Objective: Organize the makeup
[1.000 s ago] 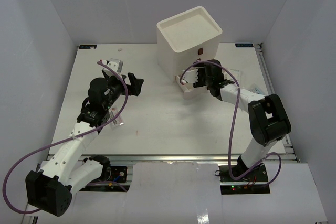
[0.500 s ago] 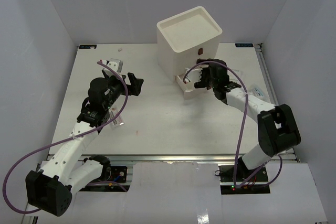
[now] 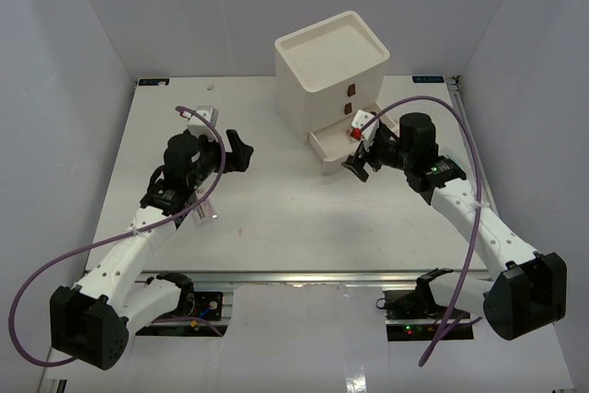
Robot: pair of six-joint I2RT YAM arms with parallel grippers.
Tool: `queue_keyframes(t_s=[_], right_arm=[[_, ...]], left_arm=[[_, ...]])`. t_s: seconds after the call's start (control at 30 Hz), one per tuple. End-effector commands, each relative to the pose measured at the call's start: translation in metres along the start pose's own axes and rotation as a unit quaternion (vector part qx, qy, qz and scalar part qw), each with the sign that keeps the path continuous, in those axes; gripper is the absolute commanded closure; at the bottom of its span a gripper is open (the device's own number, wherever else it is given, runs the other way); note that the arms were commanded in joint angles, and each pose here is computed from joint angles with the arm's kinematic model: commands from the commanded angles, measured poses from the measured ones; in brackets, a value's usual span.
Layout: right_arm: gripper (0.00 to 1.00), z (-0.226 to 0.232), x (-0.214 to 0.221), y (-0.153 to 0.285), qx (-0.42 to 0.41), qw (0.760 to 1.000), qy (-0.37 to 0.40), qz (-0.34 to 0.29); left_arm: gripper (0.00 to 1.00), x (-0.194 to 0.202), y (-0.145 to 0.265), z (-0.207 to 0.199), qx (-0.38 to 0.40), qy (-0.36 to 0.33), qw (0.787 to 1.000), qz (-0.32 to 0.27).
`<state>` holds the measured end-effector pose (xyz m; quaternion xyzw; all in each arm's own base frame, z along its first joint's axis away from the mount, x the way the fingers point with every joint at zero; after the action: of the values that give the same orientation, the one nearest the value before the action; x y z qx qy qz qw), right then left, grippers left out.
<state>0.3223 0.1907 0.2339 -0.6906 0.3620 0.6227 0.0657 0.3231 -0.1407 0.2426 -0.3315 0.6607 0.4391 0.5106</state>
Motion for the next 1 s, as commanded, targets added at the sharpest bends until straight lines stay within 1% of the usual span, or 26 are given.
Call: queue_keyframes(t_s=[0.0, 0.07, 0.13, 0.17, 0.2, 0.27, 0.37, 0.47, 0.53, 0.67, 0.77, 0.87, 0.97], right_arm=[[0.1, 0.06, 0.008, 0.026, -0.165, 0.972, -0.164, -0.031], [0.1, 0.05, 0.013, 0.036, -0.168, 0.966, -0.194, -0.04], [0.1, 0.043, 0.019, 0.04, -0.162, 0.961, -0.22, -0.036], [0.1, 0.044, 0.021, 0.041, -0.163, 0.96, -0.224, -0.033], [0.1, 0.046, 0.022, 0.041, -0.165, 0.959, -0.227, -0.031], [0.1, 0.046, 0.023, 0.041, -0.163, 0.959, -0.23, -0.03], [0.1, 0.043, 0.023, 0.042, -0.153, 0.962, -0.224, -0.03], [0.1, 0.043, 0.023, 0.044, -0.145, 0.965, -0.215, -0.032], [0.1, 0.042, 0.022, 0.045, -0.139, 0.966, -0.214, -0.034], [0.1, 0.043, 0.017, 0.049, -0.135, 0.968, -0.208, -0.044], [0.1, 0.044, 0.014, 0.051, -0.135, 0.968, -0.203, -0.05], [0.1, 0.046, 0.014, 0.052, -0.14, 0.968, -0.204, -0.052], [0.1, 0.047, 0.013, 0.052, -0.144, 0.967, -0.205, -0.053]], left_arm=[[0.02, 0.042, 0.017, -0.005, -0.022, 0.114, 0.988, 0.104], [0.02, 0.061, 0.021, 0.001, -0.061, 0.159, 0.975, 0.146], [0.02, 0.089, 0.034, 0.02, -0.145, 0.189, 0.951, 0.198], [0.02, 0.095, 0.037, 0.023, -0.17, 0.211, 0.94, 0.207], [0.02, 0.106, 0.044, 0.03, -0.2, 0.212, 0.93, 0.224], [0.02, 0.125, 0.06, 0.05, -0.282, 0.214, 0.901, 0.251], [0.02, 0.147, 0.073, 0.07, -0.361, 0.199, 0.865, 0.287], [0.02, 0.167, 0.074, 0.081, -0.405, 0.177, 0.837, 0.323], [0.02, 0.171, 0.072, 0.09, -0.426, 0.161, 0.83, 0.324], [0.02, 0.187, 0.068, 0.096, -0.437, 0.155, 0.816, 0.346], [0.02, 0.194, 0.065, 0.101, -0.442, 0.155, 0.81, 0.353], [0.02, 0.2, 0.059, 0.105, -0.435, 0.16, 0.811, 0.357], [0.02, 0.203, 0.052, 0.107, -0.421, 0.154, 0.818, 0.359]])
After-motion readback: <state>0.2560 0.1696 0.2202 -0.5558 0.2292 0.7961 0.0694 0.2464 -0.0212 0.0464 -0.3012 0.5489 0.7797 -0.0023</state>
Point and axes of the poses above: each gripper's point midway between its finger pads, its own y axis back along the fingers, its own z axis along the line the jaws close on, x = y × z, the point moved 1 cm from there along y, back along the fingers, and after that the axes turned 11 degrees about -y, right-handed, at the moved point
